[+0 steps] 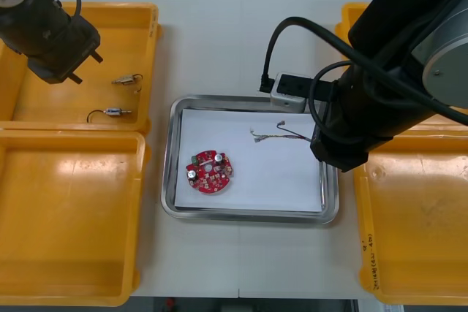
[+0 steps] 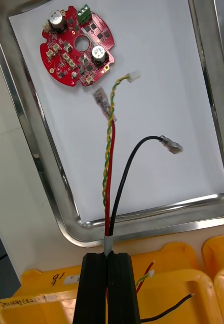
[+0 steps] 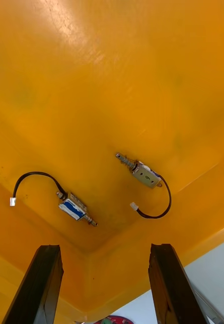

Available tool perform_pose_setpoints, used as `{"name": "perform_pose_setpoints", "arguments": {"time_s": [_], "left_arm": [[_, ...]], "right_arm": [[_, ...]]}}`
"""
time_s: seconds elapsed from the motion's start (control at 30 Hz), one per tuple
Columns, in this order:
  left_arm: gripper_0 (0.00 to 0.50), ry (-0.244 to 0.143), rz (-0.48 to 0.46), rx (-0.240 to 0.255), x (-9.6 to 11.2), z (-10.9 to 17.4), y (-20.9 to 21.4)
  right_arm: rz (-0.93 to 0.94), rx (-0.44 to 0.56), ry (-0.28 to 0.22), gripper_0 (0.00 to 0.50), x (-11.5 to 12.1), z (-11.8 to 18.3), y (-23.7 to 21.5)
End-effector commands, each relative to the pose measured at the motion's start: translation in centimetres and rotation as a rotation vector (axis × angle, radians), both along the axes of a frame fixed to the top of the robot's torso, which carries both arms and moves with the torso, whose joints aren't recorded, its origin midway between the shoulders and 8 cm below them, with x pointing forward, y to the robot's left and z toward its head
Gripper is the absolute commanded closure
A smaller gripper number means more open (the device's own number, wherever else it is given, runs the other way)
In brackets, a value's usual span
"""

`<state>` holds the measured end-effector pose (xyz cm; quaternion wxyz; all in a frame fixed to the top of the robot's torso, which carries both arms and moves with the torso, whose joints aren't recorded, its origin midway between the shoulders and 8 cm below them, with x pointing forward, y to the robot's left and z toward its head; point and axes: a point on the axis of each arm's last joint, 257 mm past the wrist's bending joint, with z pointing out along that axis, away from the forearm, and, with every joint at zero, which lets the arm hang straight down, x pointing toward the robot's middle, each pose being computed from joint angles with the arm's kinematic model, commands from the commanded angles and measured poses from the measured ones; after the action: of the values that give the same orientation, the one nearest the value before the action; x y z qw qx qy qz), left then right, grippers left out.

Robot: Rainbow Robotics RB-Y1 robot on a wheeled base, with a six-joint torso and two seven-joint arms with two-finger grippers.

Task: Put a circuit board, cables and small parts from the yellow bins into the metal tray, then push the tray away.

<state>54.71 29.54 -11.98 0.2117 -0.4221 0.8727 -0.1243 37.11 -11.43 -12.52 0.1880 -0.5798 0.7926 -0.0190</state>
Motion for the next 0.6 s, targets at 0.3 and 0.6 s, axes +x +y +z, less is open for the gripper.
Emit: {"name": "perform_pose_setpoints", "arguments": {"time_s": [0.3,0.6], "left_arm": [[0.0,0.065,0.031,-0.001,2.0,-1.2,-1.1],[0.0,0.088,0.058,-0.015,3.0,-4.6,-1.5]], "right_arm": [[0.121,-0.164,-0.041,0.5,1.1,-3.7,1.9],[0.139,-0.176,-0.053,0.5,2.8,-7.6,3.1]]}}
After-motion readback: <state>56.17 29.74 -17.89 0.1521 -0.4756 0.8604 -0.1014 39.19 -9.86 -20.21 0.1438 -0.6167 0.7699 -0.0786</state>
